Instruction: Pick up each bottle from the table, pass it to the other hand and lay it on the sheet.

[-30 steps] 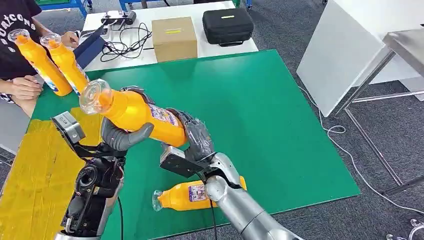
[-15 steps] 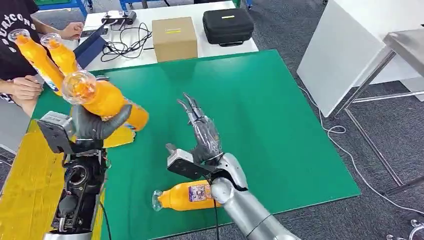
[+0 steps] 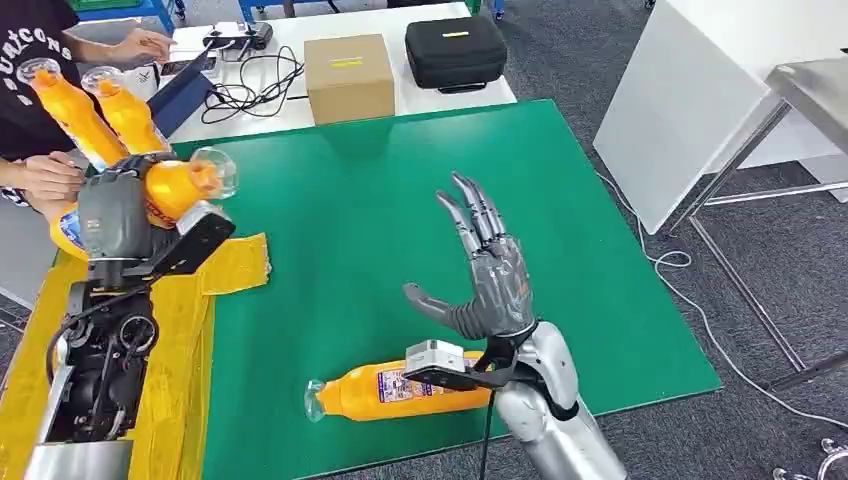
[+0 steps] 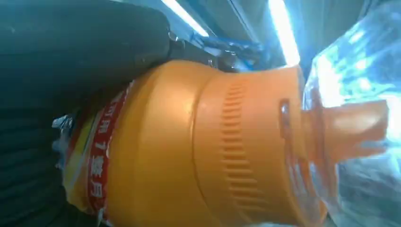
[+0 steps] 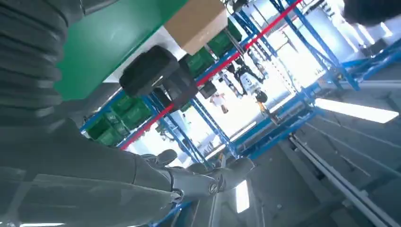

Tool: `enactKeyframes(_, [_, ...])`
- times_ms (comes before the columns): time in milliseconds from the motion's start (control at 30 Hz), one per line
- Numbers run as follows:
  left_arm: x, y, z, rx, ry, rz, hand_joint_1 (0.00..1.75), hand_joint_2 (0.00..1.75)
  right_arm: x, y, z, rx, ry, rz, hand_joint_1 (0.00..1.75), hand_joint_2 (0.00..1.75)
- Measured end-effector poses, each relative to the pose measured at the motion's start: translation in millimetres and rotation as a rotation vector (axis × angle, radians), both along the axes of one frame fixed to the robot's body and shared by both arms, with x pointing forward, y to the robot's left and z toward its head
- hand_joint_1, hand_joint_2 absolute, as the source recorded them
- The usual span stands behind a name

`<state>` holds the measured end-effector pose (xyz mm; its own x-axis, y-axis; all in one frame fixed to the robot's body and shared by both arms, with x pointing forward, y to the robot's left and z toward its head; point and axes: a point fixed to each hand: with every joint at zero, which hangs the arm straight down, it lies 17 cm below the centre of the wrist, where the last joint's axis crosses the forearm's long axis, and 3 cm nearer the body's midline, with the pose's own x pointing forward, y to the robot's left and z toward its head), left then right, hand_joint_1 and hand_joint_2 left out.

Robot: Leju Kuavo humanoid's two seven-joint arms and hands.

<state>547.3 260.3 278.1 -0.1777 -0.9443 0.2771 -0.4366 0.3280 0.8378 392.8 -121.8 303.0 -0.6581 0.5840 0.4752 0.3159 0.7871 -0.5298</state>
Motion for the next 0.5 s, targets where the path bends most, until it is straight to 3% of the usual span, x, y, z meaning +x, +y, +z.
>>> enactKeyframes(100, [31, 26, -51, 0.273, 0.208, 0.157, 1.75, 1.75, -2, -11, 2, 0.003, -0.008, -0.014, 0.00, 1.75])
enactKeyframes(300, [56, 45, -140, 0.486, 0.546, 0.105, 1.75, 1.75, -1, -26, 0, -0.011, -0.003, -0.052, 0.00, 1.75])
enactKeyframes(500, [53, 61, -177, 0.537, 0.665, 0.101, 1.75, 1.75, 0, -34, 0, -0.014, -0.004, -0.068, 0.00, 1.75])
